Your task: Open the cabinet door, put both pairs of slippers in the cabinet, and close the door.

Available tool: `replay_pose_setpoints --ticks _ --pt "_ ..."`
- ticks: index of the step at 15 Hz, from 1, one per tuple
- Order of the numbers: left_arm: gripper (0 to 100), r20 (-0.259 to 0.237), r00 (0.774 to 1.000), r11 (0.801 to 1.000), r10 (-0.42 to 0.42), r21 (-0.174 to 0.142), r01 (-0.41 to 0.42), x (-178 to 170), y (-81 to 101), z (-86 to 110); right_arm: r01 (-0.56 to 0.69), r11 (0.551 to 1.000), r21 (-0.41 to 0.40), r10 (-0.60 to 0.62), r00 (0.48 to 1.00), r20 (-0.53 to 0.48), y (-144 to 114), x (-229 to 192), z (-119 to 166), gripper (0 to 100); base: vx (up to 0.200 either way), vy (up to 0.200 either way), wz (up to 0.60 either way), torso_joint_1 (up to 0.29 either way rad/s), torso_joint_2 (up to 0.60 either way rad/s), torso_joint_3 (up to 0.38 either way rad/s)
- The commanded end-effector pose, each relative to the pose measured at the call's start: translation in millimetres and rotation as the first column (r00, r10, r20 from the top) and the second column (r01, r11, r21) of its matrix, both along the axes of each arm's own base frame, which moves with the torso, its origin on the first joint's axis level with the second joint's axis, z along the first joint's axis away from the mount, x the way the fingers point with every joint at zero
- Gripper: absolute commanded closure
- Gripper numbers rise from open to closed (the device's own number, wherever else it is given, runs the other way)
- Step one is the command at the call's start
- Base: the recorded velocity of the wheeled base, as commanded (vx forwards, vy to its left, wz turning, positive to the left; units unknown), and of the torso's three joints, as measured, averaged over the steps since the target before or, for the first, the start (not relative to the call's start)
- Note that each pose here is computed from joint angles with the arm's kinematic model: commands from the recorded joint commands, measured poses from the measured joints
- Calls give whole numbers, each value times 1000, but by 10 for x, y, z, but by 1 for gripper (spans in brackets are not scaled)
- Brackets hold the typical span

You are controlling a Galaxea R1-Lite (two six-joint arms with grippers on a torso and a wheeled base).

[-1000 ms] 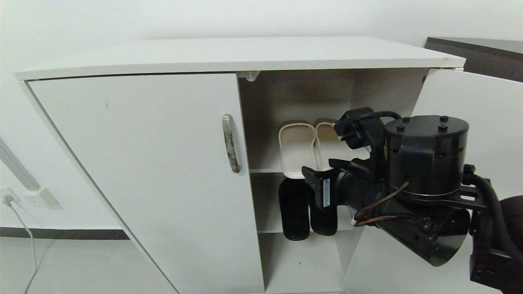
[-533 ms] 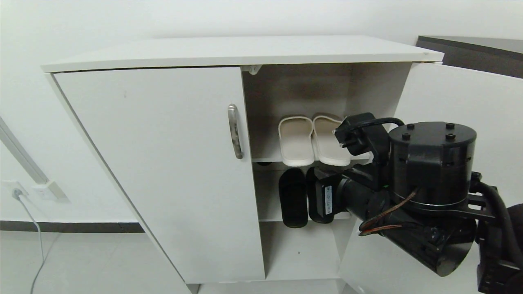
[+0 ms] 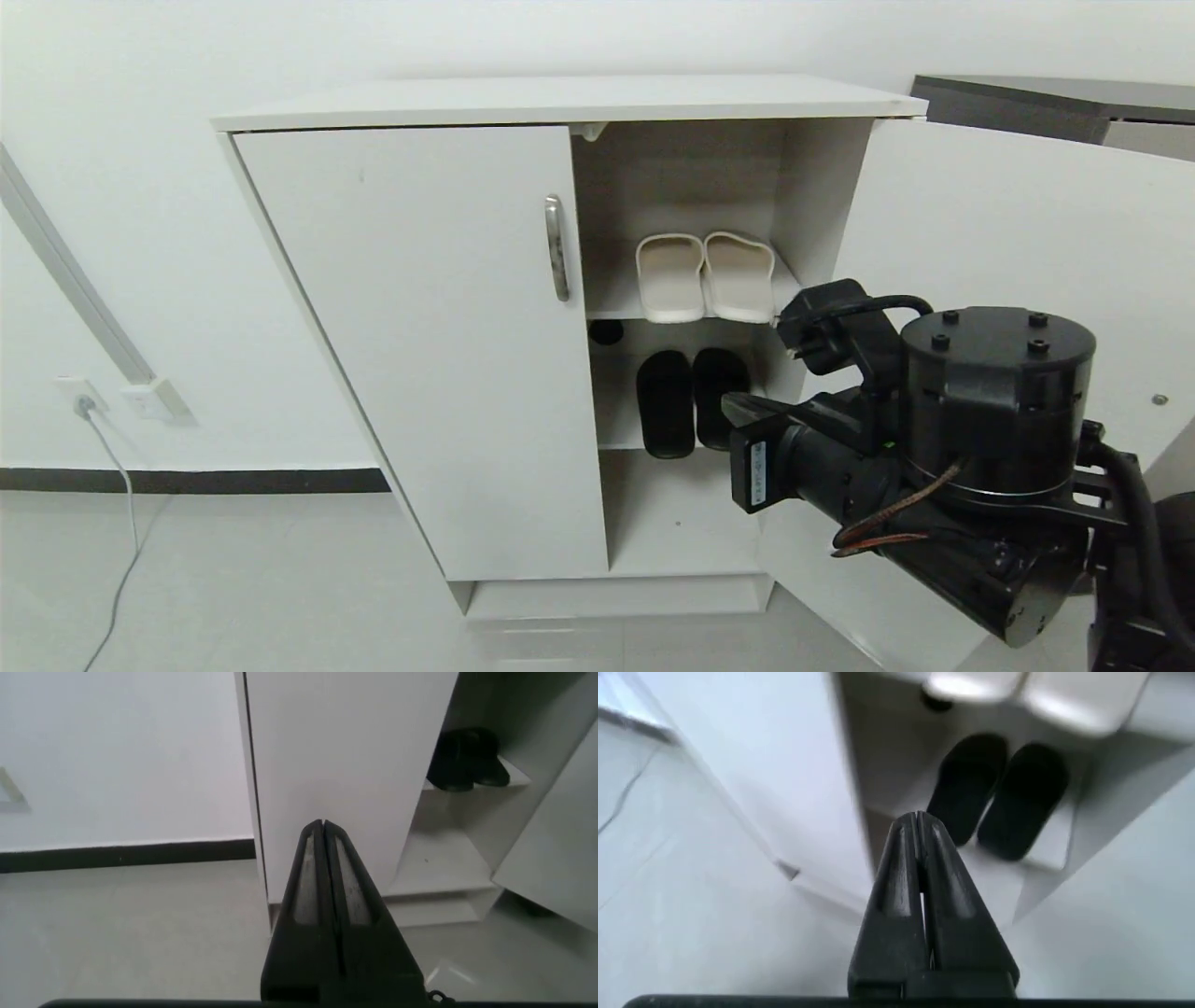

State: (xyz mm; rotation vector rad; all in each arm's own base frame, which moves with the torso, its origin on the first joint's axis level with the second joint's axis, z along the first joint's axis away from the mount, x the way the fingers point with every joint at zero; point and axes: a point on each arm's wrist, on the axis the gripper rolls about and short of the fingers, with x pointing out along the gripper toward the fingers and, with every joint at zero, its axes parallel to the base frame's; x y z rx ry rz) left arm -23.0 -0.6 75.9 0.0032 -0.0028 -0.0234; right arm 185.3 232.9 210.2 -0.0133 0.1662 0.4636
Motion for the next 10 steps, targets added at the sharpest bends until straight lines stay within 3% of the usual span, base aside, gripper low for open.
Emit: replay_pose_setpoints --ticks 1,2,10 --pt "100 -1 1000 1000 0 0 0 1 0 0 -5 1000 -16 5 1000 -15 -13 9 -65 100 -200 0 0 7 7 -2" --pt "100 -1 1000 1000 0 0 0 1 0 0 -19 1000 -20 18 1000 -22 -24 2 -91 100 -200 0 0 2 7 2" --pt "100 -1 1000 1000 0 0 0 1 0 0 -27 998 -53 24 998 -55 -51 49 -251 100 0 0 0 0 0 0"
